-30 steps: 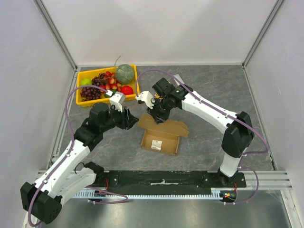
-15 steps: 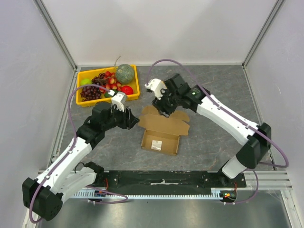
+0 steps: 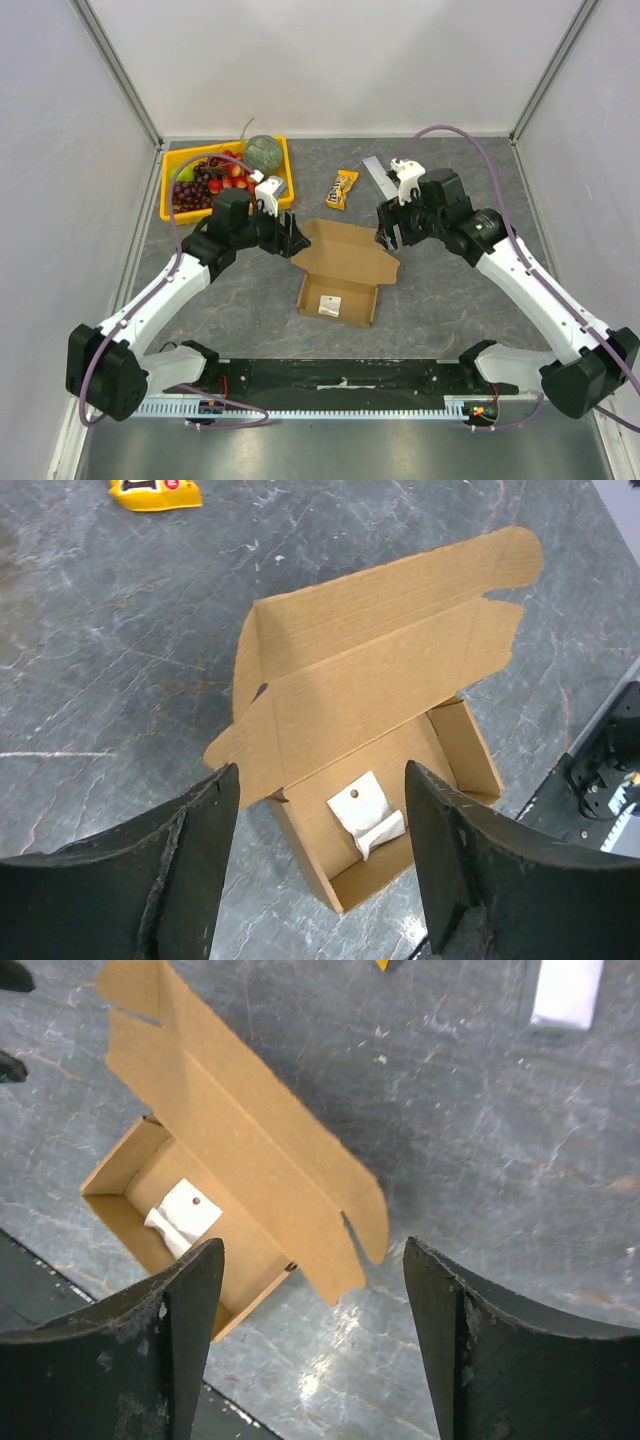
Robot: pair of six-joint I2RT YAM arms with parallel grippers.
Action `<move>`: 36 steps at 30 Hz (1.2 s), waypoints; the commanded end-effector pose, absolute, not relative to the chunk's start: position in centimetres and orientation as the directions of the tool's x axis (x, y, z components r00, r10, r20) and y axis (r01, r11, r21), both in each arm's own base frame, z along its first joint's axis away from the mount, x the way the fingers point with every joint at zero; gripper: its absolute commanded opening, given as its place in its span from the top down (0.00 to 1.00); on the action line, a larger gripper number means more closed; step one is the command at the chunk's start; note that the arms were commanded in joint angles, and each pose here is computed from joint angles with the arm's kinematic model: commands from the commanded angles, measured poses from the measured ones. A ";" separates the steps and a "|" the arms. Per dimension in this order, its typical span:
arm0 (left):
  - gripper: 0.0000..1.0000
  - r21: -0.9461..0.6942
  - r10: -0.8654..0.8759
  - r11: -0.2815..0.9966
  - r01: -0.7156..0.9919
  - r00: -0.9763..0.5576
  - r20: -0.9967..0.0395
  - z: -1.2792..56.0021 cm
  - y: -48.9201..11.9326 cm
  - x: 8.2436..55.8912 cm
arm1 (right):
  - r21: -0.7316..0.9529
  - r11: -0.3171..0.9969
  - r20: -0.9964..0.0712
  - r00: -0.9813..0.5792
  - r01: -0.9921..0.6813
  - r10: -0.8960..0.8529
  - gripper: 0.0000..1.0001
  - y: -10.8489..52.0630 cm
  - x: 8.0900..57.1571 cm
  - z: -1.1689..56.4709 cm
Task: Fold the paper box
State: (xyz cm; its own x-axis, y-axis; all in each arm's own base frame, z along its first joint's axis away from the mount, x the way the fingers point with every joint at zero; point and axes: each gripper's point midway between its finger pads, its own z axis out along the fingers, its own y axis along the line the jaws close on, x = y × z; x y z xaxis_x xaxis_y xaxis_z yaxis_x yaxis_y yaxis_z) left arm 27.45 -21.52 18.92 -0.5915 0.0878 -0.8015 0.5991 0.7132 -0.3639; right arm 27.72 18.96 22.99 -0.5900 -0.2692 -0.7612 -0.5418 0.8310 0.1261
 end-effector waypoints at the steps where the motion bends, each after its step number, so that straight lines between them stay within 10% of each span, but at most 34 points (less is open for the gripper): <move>1: 0.26 -0.368 0.105 0.624 0.689 -0.541 -0.835 20.9 -23.2 28.3 | 0.255 0.827 -0.729 -0.661 -0.502 -0.176 0.19 19.5 26.3 22.1; 36: 0.03 -0.530 -0.016 0.631 0.566 -0.674 -0.739 14.4 -20.6 34.4 | 0.509 0.749 -0.590 -0.805 -0.425 -0.056 0.05 18.0 27.3 14.2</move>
State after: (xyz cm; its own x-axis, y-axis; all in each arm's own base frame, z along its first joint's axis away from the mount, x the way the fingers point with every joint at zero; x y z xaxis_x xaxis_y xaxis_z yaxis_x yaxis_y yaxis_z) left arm 33.17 -20.81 14.37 -0.7109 0.0074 -0.7032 0.5563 0.6177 -0.5559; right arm 26.73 17.38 13.69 -0.8243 -0.0787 -0.5607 -0.4026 0.7777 0.4828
